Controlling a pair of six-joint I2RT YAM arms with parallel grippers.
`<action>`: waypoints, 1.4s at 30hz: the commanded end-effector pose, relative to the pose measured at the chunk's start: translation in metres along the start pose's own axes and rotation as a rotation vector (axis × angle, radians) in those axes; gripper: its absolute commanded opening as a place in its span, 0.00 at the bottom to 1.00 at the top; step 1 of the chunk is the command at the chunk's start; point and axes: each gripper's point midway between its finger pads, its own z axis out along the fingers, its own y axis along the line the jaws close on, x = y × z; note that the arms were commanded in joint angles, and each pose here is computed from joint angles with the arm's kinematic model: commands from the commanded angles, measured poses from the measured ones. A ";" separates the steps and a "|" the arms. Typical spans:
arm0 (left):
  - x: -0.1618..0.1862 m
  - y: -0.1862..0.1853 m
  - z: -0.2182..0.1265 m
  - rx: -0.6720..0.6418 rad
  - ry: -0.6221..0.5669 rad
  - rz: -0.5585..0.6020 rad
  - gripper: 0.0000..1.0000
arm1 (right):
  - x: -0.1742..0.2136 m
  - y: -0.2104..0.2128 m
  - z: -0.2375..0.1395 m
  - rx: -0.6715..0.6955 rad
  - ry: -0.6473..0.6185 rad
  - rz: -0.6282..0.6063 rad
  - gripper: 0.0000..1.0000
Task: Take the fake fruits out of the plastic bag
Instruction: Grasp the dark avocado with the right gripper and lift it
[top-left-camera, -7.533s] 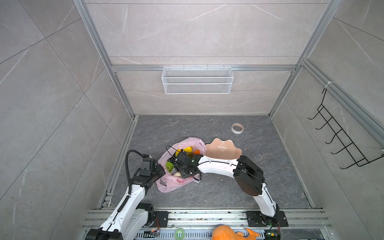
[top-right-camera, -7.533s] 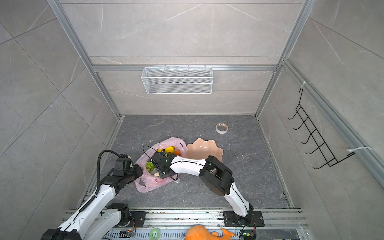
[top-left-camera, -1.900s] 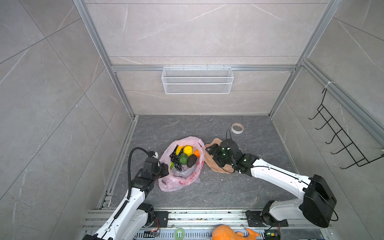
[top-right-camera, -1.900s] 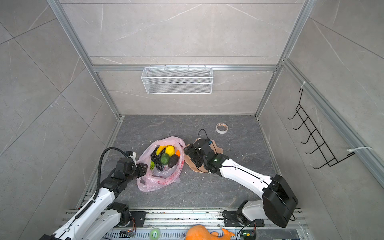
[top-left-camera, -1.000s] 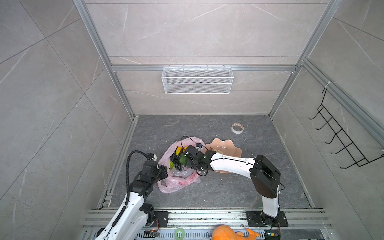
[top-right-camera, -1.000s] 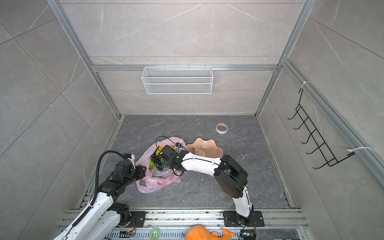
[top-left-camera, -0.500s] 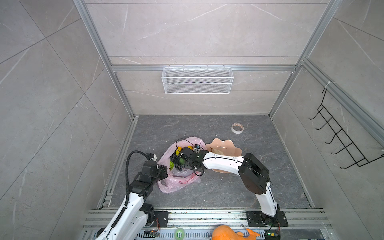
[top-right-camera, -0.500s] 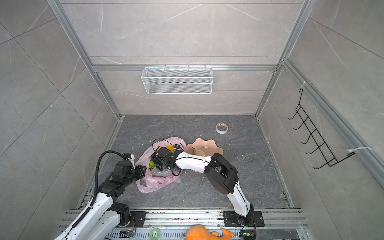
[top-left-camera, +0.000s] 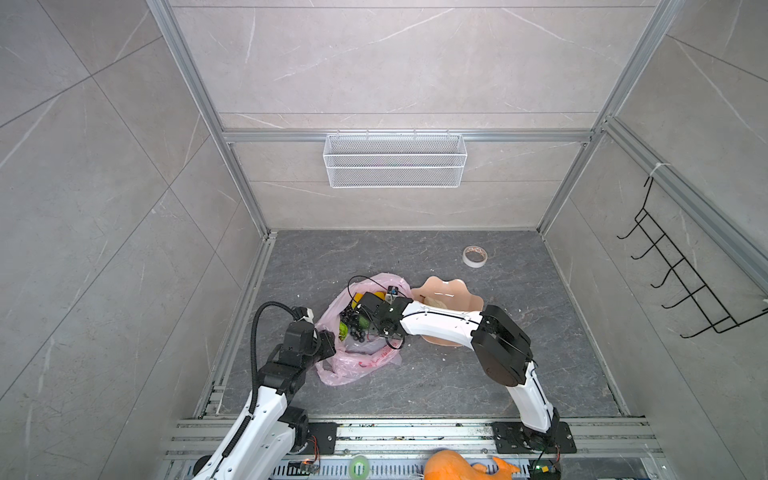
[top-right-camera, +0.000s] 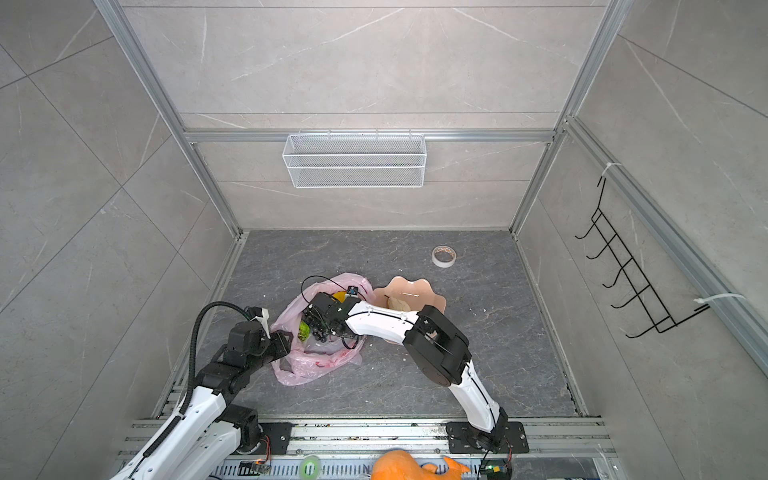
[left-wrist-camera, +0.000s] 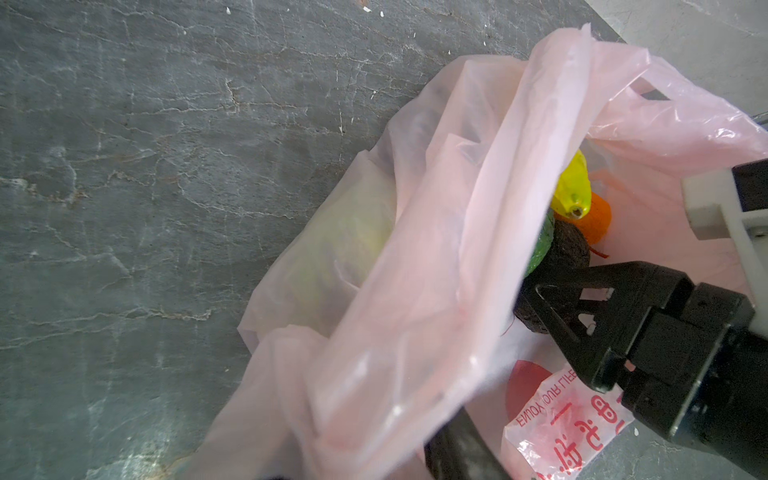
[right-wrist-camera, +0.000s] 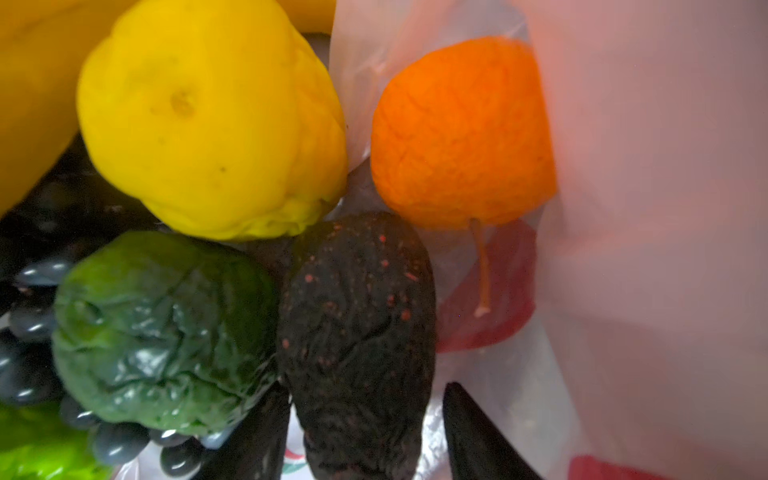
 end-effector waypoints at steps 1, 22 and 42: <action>-0.002 -0.006 -0.001 0.032 -0.013 0.011 0.35 | -0.002 -0.007 0.001 0.057 -0.015 -0.054 0.57; -0.003 -0.007 -0.002 0.042 -0.020 0.014 0.35 | -0.007 0.009 -0.029 -0.040 -0.055 -0.131 0.46; -0.002 -0.008 -0.002 0.044 -0.018 0.017 0.35 | 0.004 0.025 -0.070 -0.150 -0.093 -0.203 0.44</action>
